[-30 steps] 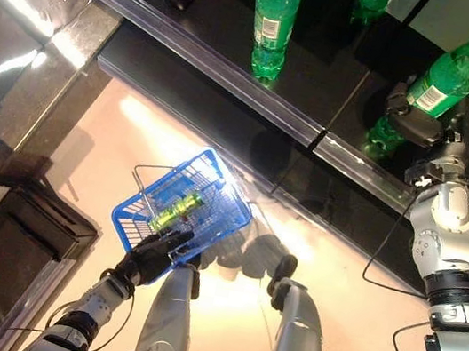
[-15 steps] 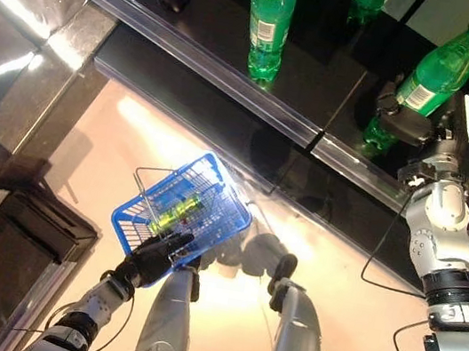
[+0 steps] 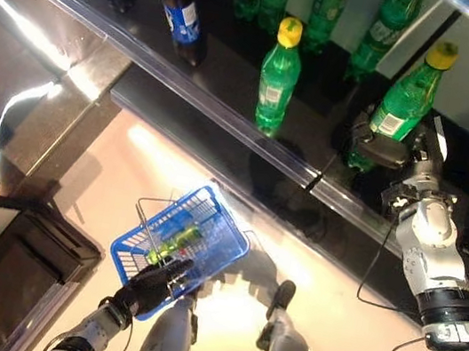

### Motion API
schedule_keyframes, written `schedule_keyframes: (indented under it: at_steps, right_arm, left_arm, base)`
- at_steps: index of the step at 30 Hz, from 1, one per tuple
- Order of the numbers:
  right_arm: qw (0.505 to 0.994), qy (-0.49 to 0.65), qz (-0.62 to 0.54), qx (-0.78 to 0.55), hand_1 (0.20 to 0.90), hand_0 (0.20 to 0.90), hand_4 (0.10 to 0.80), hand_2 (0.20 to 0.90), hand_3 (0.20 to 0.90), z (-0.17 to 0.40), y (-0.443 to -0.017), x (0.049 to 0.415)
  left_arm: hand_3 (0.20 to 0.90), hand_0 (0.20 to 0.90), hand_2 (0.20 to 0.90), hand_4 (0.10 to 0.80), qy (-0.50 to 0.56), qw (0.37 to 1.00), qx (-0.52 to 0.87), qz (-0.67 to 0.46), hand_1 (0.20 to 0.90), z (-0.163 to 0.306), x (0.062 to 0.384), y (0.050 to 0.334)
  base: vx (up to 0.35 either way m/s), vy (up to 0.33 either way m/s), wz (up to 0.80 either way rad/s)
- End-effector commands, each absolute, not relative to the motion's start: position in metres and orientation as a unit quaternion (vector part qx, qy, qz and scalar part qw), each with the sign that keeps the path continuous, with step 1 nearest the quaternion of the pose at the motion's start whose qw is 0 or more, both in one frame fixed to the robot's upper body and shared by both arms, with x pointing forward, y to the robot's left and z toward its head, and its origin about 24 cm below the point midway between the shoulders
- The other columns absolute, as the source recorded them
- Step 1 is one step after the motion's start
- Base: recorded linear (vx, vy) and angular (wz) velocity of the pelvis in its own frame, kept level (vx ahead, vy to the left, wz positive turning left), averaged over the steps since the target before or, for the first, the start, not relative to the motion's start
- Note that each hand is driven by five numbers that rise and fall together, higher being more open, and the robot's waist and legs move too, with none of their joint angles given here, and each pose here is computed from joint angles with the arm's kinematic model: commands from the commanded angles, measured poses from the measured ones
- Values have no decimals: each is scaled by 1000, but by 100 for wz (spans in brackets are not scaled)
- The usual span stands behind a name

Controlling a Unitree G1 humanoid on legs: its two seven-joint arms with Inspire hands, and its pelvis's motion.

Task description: Pick up the drink and place into the basket.

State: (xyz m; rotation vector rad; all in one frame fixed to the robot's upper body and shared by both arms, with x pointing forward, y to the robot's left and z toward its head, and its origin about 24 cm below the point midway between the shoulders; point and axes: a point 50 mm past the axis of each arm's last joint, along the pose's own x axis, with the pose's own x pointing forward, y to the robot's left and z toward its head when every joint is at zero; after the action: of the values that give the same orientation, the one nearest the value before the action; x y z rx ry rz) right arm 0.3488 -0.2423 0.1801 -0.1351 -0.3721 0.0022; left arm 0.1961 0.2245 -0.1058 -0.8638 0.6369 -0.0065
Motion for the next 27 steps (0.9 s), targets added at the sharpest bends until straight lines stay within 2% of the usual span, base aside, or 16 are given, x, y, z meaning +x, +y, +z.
schedule_keyframes:
  at_steps: [1, 14, 27]
  right_arm:
    - [946, -320, 8, -51, 300, 300, 100, 300, 200, 231, -243, 336]
    - [960, -269, 59, -56, 300, 300, 100, 300, 200, 200, -232, 331]
    - [970, -196, 134, -43, 300, 300, 100, 300, 200, 160, -206, 323]
  left_arm:
    - [200, 300, 300, 100, 284, 862, -416, -66, 300, -106, 179, 220]
    - [200, 300, 300, 100, 291, 855, -426, -44, 300, -114, 161, 225]
    - [200, 300, 300, 100, 219, 858, -458, -82, 300, -97, 176, 218]
  base:
    - [80, -16, 23]
    - [39, 4, 2]
    - [5, 1, 1]
